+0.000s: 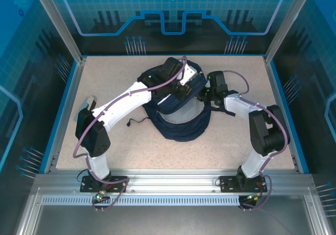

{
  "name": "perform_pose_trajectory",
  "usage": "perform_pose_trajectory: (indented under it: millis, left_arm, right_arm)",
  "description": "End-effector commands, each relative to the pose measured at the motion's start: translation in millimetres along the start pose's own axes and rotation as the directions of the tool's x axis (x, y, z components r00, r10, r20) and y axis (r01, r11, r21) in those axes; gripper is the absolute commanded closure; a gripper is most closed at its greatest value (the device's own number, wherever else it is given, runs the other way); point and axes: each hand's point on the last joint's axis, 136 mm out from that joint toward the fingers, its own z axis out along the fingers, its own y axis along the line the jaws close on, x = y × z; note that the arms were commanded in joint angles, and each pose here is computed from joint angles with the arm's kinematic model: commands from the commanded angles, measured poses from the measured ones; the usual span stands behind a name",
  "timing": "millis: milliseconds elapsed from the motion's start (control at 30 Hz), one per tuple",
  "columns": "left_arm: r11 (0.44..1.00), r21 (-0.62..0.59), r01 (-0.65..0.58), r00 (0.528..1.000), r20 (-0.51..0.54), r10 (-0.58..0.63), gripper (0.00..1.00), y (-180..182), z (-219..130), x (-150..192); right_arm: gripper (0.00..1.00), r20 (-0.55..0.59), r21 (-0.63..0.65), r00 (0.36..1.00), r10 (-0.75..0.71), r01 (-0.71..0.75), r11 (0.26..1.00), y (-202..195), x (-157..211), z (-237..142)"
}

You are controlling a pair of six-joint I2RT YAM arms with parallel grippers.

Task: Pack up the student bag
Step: Move the glasses case into the student bag, then close the student bag at the center of the table.

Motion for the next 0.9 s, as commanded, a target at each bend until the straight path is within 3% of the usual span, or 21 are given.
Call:
perform_pose_trajectory:
  millis: [0, 300, 467, 533, 633, 867]
  left_arm:
    - [0.997, 0.075, 0.03, 0.992, 0.121, -0.039, 1.0, -14, -8, -39]
    - [0.972, 0.113, 0.208, 0.972, 0.091, -0.219, 1.0, -12, 22, -52]
    - [0.915, 0.071, 0.397, 0.912, 0.082, -0.402, 0.45, 10, 16, -43]
    - [0.885, 0.058, 0.462, 0.881, 0.088, -0.465, 0.33, 22, 6, -32]
    - [0.818, 0.044, 0.573, 0.812, 0.106, -0.574, 0.22, 43, -12, -5]
    - [0.528, -0.011, 0.849, 0.527, 0.071, -0.847, 0.22, 79, -40, 92]
  right_arm:
    - [0.78, 0.033, -0.015, 0.999, -0.023, 0.023, 1.0, -3, -1, -36]
    - [0.57, 0.049, 0.328, 0.999, 0.008, -0.023, 0.944, -106, 48, -132]
    - [0.42, 0.029, 0.345, 0.997, -0.065, 0.051, 0.937, -98, 57, -161]
    - [0.35, -0.002, 0.342, 0.994, -0.106, 0.1, 0.934, -87, 60, -164]
    - [0.25, -0.049, 0.334, 0.98, -0.194, 0.2, 0.921, -66, 68, -163]
    - [0.19, -0.171, 0.288, 0.932, -0.321, 0.359, 0.888, -21, 106, -127]
